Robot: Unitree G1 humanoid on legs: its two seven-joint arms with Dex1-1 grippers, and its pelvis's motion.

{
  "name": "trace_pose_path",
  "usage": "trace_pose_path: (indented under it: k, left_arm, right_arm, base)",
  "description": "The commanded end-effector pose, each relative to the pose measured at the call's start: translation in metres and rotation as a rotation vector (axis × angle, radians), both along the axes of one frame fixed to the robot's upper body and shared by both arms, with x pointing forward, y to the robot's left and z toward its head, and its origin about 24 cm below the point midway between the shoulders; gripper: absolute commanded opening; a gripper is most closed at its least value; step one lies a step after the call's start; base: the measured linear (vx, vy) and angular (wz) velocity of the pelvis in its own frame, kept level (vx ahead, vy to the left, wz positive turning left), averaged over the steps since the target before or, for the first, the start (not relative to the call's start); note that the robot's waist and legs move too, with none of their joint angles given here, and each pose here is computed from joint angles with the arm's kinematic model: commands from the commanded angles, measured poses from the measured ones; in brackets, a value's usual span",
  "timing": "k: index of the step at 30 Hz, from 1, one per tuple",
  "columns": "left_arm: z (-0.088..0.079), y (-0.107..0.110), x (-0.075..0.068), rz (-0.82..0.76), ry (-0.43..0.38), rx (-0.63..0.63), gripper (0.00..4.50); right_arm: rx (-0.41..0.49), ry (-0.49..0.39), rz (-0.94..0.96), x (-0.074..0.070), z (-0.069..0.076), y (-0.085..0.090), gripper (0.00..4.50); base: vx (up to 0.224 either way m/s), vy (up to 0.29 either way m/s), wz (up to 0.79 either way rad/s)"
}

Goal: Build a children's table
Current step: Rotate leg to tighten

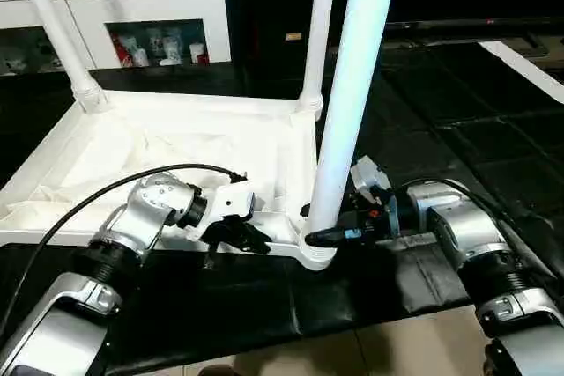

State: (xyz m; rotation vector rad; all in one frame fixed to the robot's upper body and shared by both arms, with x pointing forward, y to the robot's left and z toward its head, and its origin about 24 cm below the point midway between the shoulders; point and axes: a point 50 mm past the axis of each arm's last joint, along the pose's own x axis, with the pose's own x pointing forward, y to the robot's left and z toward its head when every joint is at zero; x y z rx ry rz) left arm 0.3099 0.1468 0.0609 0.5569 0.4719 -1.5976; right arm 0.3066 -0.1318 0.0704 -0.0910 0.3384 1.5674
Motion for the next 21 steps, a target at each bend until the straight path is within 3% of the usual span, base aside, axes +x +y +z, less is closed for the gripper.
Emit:
trace_pose_path:
  k: [1, 8, 13, 17, 18, 19, 21]
  left_arm:
    - [0.001, -0.003, 0.002, -0.019, 0.001, 0.025, 0.00]
    - [0.004, -0.009, 0.009, 0.099, 0.031, -0.047, 0.00]
    - [0.011, -0.021, 0.020, 0.278, -0.008, -0.109, 0.00]
    - [0.018, -0.033, 0.025, 0.396, -0.032, -0.145, 0.00]
    - [0.024, -0.052, 0.031, 0.538, -0.066, -0.197, 0.00]
    - [0.024, -0.052, 0.031, 0.538, -0.066, -0.197, 0.00]
    - [0.027, -0.070, 0.036, 0.649, -0.076, -0.244, 0.00]
  right_arm:
    - [0.023, 0.044, 0.041, -0.006, -0.002, 0.005, 2.10]
    - [0.068, 0.082, 0.011, -0.015, -0.009, 0.008, 2.07]
    - [0.120, 0.075, -0.244, -0.011, -0.015, 0.026, 2.06]
    - [0.137, 0.084, -0.428, -0.002, -0.017, 0.043, 2.06]
    - [0.112, 0.110, -0.622, 0.010, -0.023, 0.064, 2.06]
    - [0.112, 0.110, -0.622, 0.010, -0.023, 0.064, 2.06]
    - [0.083, 0.147, -0.757, 0.020, -0.027, 0.080, 2.05]
  base:
    - [0.000, 0.000, 0.00]
    - [0.000, 0.000, 0.00]
    - [0.000, 0.000, 0.00]
    - [0.000, 0.000, 0.00]
    - [0.000, 0.000, 0.00]
    - [0.000, 0.000, 0.00]
    - [0.000, 0.000, 0.00]
